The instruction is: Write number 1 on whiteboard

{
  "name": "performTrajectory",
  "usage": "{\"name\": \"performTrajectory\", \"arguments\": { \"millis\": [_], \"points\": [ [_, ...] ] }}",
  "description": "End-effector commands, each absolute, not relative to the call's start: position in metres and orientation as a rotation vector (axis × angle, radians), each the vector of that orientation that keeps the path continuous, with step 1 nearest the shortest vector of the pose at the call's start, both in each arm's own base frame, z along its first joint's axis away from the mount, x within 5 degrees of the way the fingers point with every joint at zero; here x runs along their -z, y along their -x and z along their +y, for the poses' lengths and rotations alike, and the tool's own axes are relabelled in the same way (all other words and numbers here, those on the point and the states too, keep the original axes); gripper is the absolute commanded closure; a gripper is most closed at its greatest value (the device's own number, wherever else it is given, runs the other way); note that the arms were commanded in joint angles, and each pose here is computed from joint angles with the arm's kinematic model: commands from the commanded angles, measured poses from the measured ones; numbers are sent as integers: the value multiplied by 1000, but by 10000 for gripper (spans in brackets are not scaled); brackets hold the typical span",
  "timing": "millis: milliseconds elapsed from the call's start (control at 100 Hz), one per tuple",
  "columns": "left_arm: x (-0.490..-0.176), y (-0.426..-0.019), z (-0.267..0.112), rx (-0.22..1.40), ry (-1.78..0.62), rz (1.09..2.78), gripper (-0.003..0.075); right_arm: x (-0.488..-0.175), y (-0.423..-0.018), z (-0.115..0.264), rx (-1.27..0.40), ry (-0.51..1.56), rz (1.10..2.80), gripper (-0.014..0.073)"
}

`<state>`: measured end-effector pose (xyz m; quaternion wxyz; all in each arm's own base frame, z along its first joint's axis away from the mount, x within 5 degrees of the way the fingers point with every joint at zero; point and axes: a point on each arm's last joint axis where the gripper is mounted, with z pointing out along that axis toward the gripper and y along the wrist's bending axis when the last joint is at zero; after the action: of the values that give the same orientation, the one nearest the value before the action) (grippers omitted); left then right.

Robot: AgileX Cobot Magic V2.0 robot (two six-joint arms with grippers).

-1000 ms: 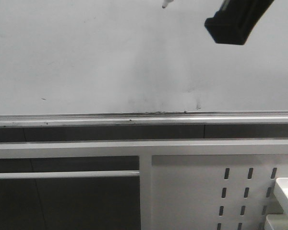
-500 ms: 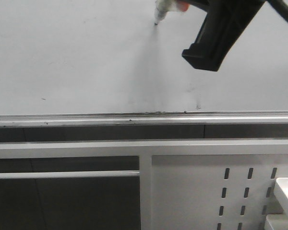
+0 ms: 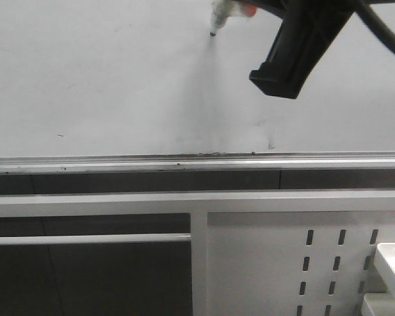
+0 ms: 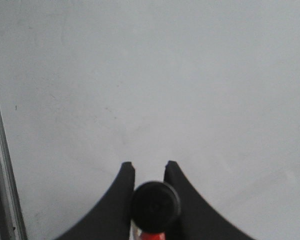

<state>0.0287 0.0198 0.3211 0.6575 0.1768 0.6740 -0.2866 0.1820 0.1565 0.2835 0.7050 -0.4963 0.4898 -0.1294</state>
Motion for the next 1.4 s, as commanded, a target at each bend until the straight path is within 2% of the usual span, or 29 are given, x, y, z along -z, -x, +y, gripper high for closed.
{"name": "performTrajectory", "arguments": {
  "millis": [0,610,780,930,1040,1150,1250,1390],
  "points": [
    [-332,-24,24,695,-384,1437,740,-301,-193,151,341,947,1064,664],
    [-331,-23,24,704,-383,1442,740,-251,-215,166,237,958,1315,666],
    [-331,-23,24,706,-383,1443,740,-249,-216,166,191,922,1347,667],
    [-331,-23,24,708,-383,1443,740,-260,-206,171,152,912,1297,672],
    [-331,-23,23,722,-382,1450,740,-282,-173,183,-17,956,1247,672],
    [-330,-23,18,776,-386,1490,735,-308,-129,193,-236,1111,1218,672],
    [-332,-27,-2,805,-472,1535,655,-335,-108,193,-423,1115,1256,672],
    [-337,-37,-45,754,-733,1547,449,-370,-102,190,-567,1031,1277,672]
  ]
}}
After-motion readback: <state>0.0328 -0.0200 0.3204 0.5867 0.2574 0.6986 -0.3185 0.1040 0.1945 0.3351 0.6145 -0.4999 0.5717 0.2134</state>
